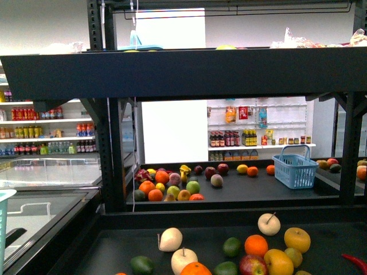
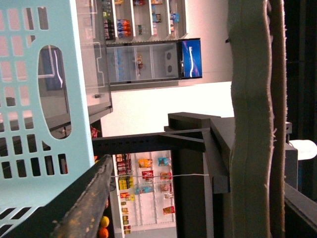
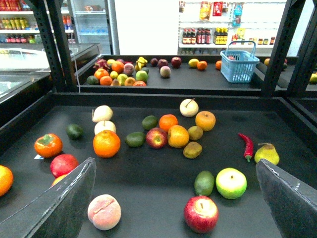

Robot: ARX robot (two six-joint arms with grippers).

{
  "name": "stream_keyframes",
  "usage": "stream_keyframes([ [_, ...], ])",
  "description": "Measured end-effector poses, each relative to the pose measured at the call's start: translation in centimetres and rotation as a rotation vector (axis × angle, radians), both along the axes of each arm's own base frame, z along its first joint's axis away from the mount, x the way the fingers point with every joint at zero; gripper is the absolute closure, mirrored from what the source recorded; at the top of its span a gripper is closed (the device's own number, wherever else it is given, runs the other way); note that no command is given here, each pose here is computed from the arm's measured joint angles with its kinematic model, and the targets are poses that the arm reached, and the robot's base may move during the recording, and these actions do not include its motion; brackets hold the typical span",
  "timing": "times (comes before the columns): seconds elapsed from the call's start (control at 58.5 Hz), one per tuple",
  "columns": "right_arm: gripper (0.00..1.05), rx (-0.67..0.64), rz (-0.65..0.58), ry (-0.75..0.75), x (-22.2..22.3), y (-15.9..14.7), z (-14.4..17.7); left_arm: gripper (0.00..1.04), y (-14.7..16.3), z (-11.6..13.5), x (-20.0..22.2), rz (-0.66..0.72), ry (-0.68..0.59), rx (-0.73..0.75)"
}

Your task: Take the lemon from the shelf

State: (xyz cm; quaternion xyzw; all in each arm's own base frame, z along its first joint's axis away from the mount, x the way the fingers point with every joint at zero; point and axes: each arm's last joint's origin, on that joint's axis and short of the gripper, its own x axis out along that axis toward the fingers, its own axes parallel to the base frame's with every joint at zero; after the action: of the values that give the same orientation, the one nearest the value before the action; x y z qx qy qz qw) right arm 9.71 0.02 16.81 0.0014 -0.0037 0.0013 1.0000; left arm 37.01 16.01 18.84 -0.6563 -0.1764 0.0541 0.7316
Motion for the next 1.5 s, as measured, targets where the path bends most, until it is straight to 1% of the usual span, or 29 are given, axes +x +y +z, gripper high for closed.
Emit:
stream_keyframes([
  [0.051, 0.07, 0.0, 0.0, 0.0, 0.0, 0.0, 0.0, 0.07, 0.0, 0.2, -0.3, 0.0, 0.011, 0.004],
  [0.12, 0.07, 0.0, 0.0, 0.0, 0.0, 0.0, 0.0, 0.09, -0.1, 0.6, -0.6, 0.001, 0.022, 0.013],
  [0.291, 0.07, 0.0, 0.0, 0.0, 0.0, 0.0, 0.0, 0.08, -0.3, 2.1, -1.8, 0.009, 0.042, 0.04],
  [0.393, 0.07, 0.0, 0.0, 0.0, 0.0, 0.0, 0.0, 0.08, -0.6, 3.0, -2.8, 0.004, 0.089, 0.071],
  [0.547, 0.07, 0.0, 0.0, 0.0, 0.0, 0.0, 0.0, 0.08, -1.5, 4.7, -5.3, 0.035, 0.228, 0.159],
  [0.598, 0.07, 0.0, 0.0, 0.0, 0.0, 0.0, 0.0, 0.08, -1.8, 5.0, -6.3, 0.054, 0.293, 0.187],
  [0.667, 0.07, 0.0, 0.0, 0.0, 0.0, 0.0, 0.0, 0.08, -2.2, 5.0, -7.9, 0.1, 0.416, 0.233],
  [0.752, 0.07, 0.0, 0.0, 0.0, 0.0, 0.0, 0.0, 0.08, -2.8, 4.7, -10.1, 0.15, 0.563, 0.318],
  [0.803, 0.07, 0.0, 0.0, 0.0, 0.0, 0.0, 0.0, 0.08, -3.7, 4.9, -11.9, 0.18, 0.655, 0.409],
  [0.855, 0.07, 0.0, 0.0, 0.0, 0.0, 0.0, 0.0, 0.08, -4.9, 5.5, -13.4, 0.194, 0.703, 0.504],
  [0.974, 0.07, 0.0, 0.0, 0.0, 0.0, 0.0, 0.0, 0.08, -8.3, 7.2, -16.5, 0.186, 0.739, 0.696],
  [1.043, 0.07, 0.0, 0.0, 0.0, 0.0, 0.0, 0.0, 0.08, -10.3, 8.0, -18.3, 0.181, 0.723, 0.78],
  [1.111, 0.07, 0.0, 0.0, 0.0, 0.0, 0.0, 0.0, 0.09, -12.1, 8.6, -20.1, 0.18, 0.67, 0.865],
  [1.145, 0.07, 0.0, 0.0, 0.0, 0.0, 0.0, 0.0, 0.15, -12.9, 8.6, -21.1, 0.078, 0.573, 0.995],
  [1.179, 0.07, 0.0, 0.0, 0.0, 0.0, 0.0, 0.0, 0.22, -14.0, 8.3, -22.1, -0.007, 0.504, 1.116],
  [1.197, 0.07, 0.0, 0.0, 0.0, 0.0, 0.0, 0.0, 0.24, -14.3, 8.2, -22.4, -0.033, 0.486, 1.146],
  [1.231, 0.07, 0.0, 0.0, 0.0, 0.0, 0.0, 0.0, 0.31, -15.3, 7.5, -23.4, -0.111, 0.434, 1.247],
  [1.265, 0.07, 0.0, 0.001, 0.0, 0.0, 0.0, 0.0, 0.38, -15.9, 6.8, -24.4, -0.165, 0.401, 1.313],
  [1.282, 0.07, 0.0, 0.001, 0.0, 0.0, 0.0, 0.0, 0.4, -15.9, 6.6, -24.7, -0.168, 0.399, 1.332],
  [1.35, 0.07, 0.0, -0.003, 0.0, 0.0, 0.0, 0.0, 0.54, -16.0, 5.5, -26.4, -0.151, 0.418, 1.38],
  [1.368, 0.07, 0.0, -0.003, 0.0, 0.0, 0.0, 0.0, 0.56, -15.9, 5.4, -26.6, -0.144, 0.415, 1.386],
  [1.385, 0.07, 0.0, -0.003, 0.0, 0.0, 0.0, 0.0, 0.6, -16.0, 5.2, -26.8, -0.137, 0.401, 1.393],
  [1.419, 0.07, 0.0, -0.003, 0.0, 0.0, 0.0, 0.0, 0.71, -16.0, 4.8, -27.2, -0.12, 0.38, 1.412],
  [1.504, 0.07, 0.0, 0.0, -0.001, 0.0, 0.0, 0.0, 0.88, -16.0, 3.5, -27.2, -0.121, 0.387, 1.423],
])
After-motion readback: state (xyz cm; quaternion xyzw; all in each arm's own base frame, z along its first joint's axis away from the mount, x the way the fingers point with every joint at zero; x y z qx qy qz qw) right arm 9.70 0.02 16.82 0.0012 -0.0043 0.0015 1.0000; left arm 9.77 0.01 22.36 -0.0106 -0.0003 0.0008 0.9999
